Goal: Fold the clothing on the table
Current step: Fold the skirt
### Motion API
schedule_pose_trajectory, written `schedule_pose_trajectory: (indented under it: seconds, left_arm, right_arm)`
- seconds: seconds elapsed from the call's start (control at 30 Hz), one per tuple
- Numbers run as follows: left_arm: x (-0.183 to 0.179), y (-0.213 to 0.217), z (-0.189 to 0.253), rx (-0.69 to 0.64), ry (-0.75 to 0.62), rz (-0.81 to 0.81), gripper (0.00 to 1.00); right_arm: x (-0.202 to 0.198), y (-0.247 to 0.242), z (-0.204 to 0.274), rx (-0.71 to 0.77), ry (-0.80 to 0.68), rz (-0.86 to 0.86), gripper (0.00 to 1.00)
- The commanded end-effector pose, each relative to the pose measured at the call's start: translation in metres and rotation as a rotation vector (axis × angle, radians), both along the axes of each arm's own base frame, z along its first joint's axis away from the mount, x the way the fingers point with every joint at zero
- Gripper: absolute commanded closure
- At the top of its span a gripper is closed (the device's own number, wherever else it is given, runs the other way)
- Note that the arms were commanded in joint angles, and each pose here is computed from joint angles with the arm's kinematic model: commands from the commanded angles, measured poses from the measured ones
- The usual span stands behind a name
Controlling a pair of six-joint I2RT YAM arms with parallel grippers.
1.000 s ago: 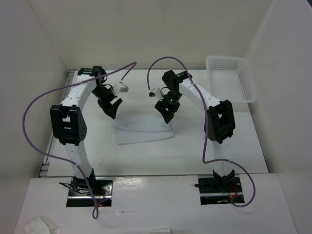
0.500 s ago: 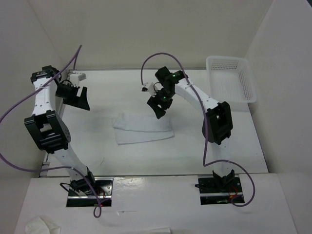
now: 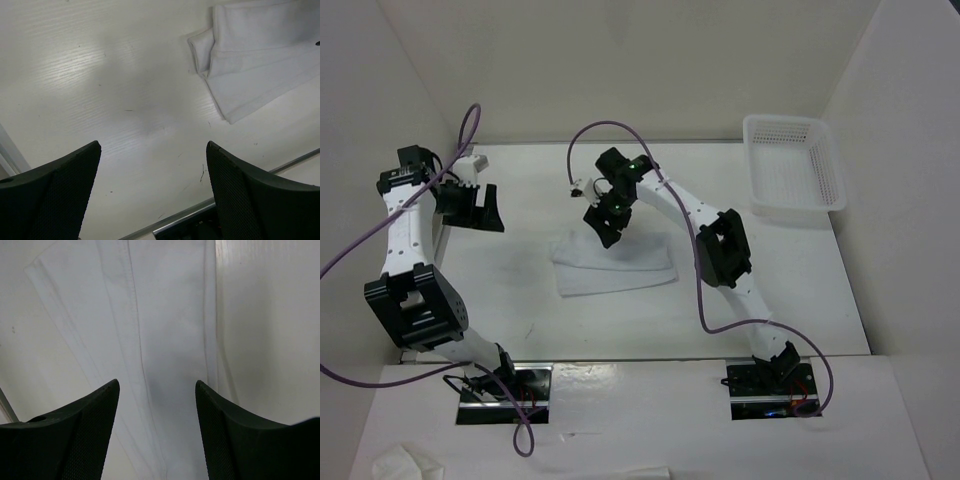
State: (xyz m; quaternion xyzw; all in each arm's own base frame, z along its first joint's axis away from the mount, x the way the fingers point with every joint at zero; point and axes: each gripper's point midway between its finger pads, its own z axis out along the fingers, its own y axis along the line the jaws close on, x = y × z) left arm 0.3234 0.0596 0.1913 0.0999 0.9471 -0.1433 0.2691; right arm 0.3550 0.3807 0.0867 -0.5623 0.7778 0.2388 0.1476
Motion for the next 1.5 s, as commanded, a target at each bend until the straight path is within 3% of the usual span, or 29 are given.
schedule_pose_trajectory:
  seconds: [0.0, 0.13, 0.37, 0.43, 0.57, 1.07, 1.23, 1.4, 1.47]
  left_arm:
    - [-0.002, -0.001, 0.002, -0.007, -0.009, 0.024, 0.08]
    - [-0.005, -0.001, -0.003, -0.002, 0.001, 0.027, 0.08]
    - [-0.007, 0.000, -0.009, 0.002, 0.014, 0.031, 0.08]
    - [-0.007, 0.000, -0.012, -0.001, 0.023, 0.031, 0.08]
    - [-0.008, 0.000, -0.015, 0.000, 0.028, 0.023, 0.08]
    - [-0.009, 0.001, -0.024, -0.005, 0.063, 0.000, 0.08]
    - [-0.009, 0.001, -0.024, -0.001, 0.061, -0.008, 0.08]
    - [-0.009, 0.001, -0.024, -0.001, 0.061, -0.008, 0.08]
    - [-0.010, 0.001, -0.025, 0.000, 0.066, -0.015, 0.08]
  right_arm:
    - [0.014, 0.004, 0.014, 0.034, -0.055, 0.005, 0.33]
    - [0.026, -0.002, 0.004, 0.020, -0.061, -0.010, 0.33]
    - [0.033, -0.002, -0.016, -0.010, -0.021, 0.003, 0.46]
    - [0.027, -0.004, -0.032, -0.039, 0.032, 0.015, 0.46]
    - [0.043, -0.003, -0.021, -0.005, 0.003, -0.027, 0.46]
    - [0.019, -0.011, -0.044, -0.054, 0.093, 0.005, 0.51]
    - [0.014, -0.009, -0.040, -0.056, 0.091, 0.022, 0.64]
    - [0.012, -0.004, -0.033, -0.045, 0.076, 0.031, 0.94]
    - [0.012, -0.004, -0.033, -0.046, 0.082, 0.022, 0.95]
